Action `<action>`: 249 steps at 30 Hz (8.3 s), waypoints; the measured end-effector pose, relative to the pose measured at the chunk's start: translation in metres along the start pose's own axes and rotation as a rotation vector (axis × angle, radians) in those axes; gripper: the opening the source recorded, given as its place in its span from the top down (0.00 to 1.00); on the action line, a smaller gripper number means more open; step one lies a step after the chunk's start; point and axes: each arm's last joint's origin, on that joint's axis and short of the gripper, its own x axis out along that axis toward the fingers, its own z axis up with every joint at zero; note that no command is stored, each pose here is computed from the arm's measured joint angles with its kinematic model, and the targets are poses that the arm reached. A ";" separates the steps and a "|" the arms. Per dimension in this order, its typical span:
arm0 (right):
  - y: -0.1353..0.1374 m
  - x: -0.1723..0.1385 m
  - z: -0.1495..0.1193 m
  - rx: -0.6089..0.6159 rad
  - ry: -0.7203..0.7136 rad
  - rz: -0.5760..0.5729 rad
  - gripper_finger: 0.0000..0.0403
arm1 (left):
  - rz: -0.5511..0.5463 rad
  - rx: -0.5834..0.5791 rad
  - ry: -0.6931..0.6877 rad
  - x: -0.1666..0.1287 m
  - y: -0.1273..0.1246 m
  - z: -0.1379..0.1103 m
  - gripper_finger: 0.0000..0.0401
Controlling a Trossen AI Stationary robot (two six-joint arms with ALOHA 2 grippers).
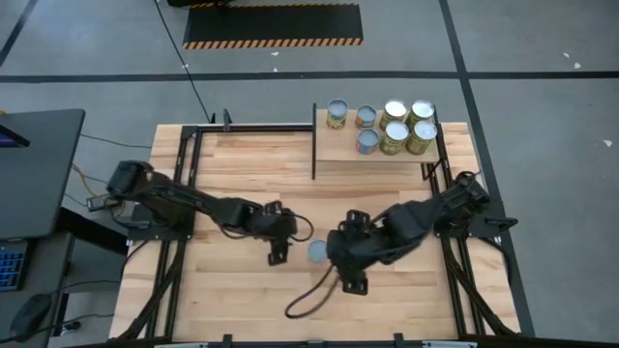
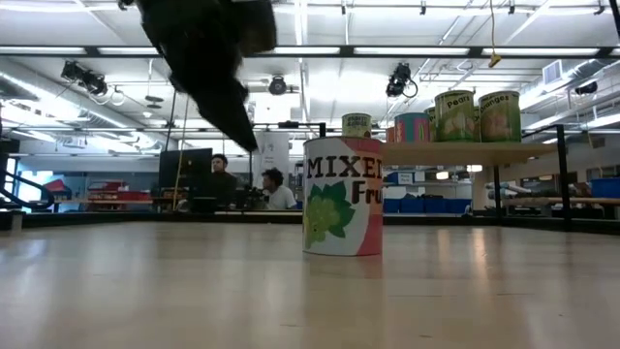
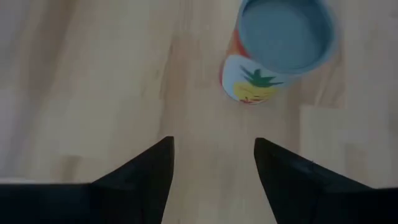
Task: Pick and place cans onto a shelf
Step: Put the small canned mixed fruits on the shelf, then adjust the cans on the shelf, then return to Home Position
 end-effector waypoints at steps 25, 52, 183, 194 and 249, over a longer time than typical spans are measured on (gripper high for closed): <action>-0.041 0.148 0.000 -0.323 -0.009 0.097 0.01 | 0.304 -0.058 -0.142 -0.154 0.049 -0.031 0.43; -0.077 0.212 -0.032 -0.261 -0.013 0.111 0.06 | 0.399 -0.135 -0.263 -0.152 0.061 -0.016 0.49; -0.343 -0.006 0.048 0.320 -0.163 -0.087 0.99 | 0.352 -0.210 -0.673 -0.206 0.112 0.007 0.52; -0.348 0.021 0.046 0.334 -0.016 -0.130 0.99 | 0.282 -0.240 -0.751 -0.224 0.111 0.000 0.52; -0.202 -0.069 0.031 -0.033 -0.829 0.126 0.99 | 0.033 -0.179 -0.796 -0.250 0.107 -0.018 0.96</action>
